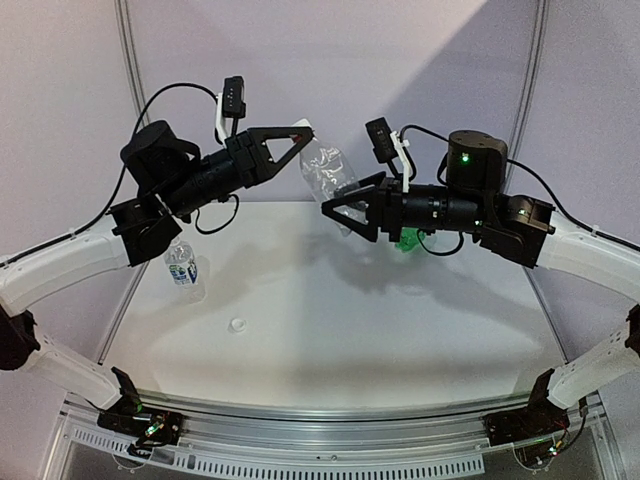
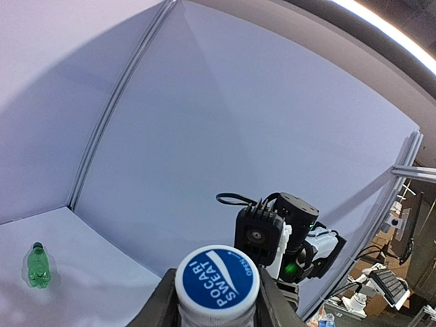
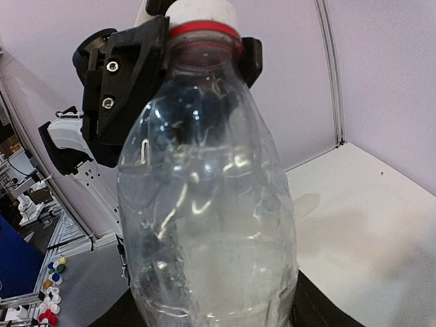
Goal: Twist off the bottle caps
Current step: Pass from the left arm to the right, then unscrew the bottle cap from the plastic bottle.
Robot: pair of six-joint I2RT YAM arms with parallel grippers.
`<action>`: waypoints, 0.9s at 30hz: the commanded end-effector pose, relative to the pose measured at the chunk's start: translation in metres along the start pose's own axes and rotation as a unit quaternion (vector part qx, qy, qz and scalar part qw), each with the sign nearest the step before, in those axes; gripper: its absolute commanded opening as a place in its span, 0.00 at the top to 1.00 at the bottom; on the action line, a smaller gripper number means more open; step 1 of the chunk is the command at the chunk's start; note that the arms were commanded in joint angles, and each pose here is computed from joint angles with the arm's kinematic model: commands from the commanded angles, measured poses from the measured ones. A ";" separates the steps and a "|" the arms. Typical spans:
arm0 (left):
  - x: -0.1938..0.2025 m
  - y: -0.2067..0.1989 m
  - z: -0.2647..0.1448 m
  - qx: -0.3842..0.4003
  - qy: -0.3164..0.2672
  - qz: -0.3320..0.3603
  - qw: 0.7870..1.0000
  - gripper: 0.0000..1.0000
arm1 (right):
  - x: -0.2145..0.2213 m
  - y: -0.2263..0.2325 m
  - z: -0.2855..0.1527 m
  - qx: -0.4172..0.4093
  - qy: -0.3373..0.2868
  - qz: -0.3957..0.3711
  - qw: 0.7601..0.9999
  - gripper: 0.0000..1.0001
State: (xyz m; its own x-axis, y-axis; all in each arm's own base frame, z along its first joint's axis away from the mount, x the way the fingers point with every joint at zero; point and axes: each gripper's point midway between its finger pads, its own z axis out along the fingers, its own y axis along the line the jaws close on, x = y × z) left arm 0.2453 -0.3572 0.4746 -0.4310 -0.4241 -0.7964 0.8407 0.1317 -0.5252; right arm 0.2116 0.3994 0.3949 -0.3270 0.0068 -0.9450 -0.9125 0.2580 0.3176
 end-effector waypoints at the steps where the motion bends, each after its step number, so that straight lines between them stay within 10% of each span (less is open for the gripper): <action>1: -0.006 -0.003 -0.009 -0.002 -0.010 0.010 1.000 0.93 | -0.008 0.002 0.002 -0.006 -0.017 -0.001 1.000 0.58; 11: -0.012 -0.005 -0.024 -0.031 -0.014 0.037 0.999 0.05 | -0.006 0.000 -0.002 0.006 -0.015 0.000 1.000 0.67; 23: 0.002 0.020 -0.074 -0.161 0.038 0.106 0.980 0.01 | 0.003 -0.012 -0.019 0.051 -0.020 0.001 0.998 0.76; 27: 0.008 0.025 -0.086 -0.181 0.060 0.108 0.976 0.01 | 0.006 -0.021 -0.026 0.082 -0.018 0.018 0.996 0.93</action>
State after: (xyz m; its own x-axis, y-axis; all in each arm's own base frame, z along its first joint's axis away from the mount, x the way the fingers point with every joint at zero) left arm 0.2256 -0.2895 0.4660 -0.2834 -0.3531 -0.8916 0.8048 0.4180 -0.4213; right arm 0.2166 0.3842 0.3818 -0.3317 0.0232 -0.9431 -0.8841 0.3412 0.3194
